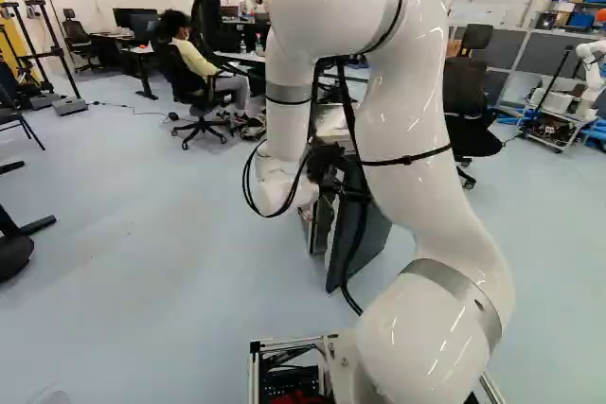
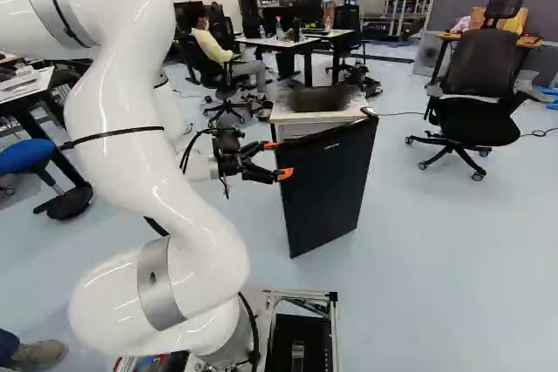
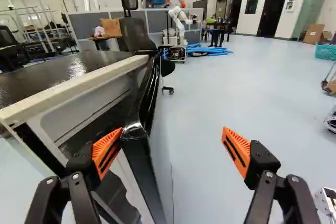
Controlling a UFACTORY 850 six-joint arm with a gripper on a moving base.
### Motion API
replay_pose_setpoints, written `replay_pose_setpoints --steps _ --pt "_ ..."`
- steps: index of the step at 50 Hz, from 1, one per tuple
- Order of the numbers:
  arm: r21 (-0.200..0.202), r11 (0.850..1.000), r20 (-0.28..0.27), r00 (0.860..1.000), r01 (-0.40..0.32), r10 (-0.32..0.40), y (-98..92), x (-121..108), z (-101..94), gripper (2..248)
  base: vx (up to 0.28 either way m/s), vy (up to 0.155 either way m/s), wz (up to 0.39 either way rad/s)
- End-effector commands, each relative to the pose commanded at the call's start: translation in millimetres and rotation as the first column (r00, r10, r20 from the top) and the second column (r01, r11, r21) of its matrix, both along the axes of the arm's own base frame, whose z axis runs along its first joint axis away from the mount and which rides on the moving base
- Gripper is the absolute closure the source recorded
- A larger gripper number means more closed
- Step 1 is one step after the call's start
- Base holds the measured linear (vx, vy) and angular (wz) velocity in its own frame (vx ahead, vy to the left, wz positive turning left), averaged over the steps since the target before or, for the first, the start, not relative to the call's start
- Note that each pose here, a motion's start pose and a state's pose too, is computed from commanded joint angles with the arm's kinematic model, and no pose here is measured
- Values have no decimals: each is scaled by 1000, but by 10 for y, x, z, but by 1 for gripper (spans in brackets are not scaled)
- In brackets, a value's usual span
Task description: Grab a drink from the fridge
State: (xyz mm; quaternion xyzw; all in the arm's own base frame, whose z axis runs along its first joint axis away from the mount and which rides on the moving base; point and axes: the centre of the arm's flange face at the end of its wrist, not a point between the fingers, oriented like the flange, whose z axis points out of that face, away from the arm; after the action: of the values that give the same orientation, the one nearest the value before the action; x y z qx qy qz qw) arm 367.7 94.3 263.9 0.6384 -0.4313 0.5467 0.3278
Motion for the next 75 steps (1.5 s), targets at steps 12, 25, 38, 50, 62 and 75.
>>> replay_pose_setpoints --steps 12,25,38,50,62,75 --pt "-6 998 6 998 55 -55 -68 4 9 3 0 0 0" --pt "-18 992 11 992 123 -123 -181 -7 20 3 0 0 0" --pt "-33 977 14 977 211 -211 -341 -43 31 3 0 0 0" --pt "-41 952 17 953 303 -303 -506 -66 38 3 0 0 0" --pt "-34 913 20 914 406 -406 -702 -61 40 3 0 0 0" --pt "-21 849 29 849 528 -527 -956 -27 50 3 0 0 0"
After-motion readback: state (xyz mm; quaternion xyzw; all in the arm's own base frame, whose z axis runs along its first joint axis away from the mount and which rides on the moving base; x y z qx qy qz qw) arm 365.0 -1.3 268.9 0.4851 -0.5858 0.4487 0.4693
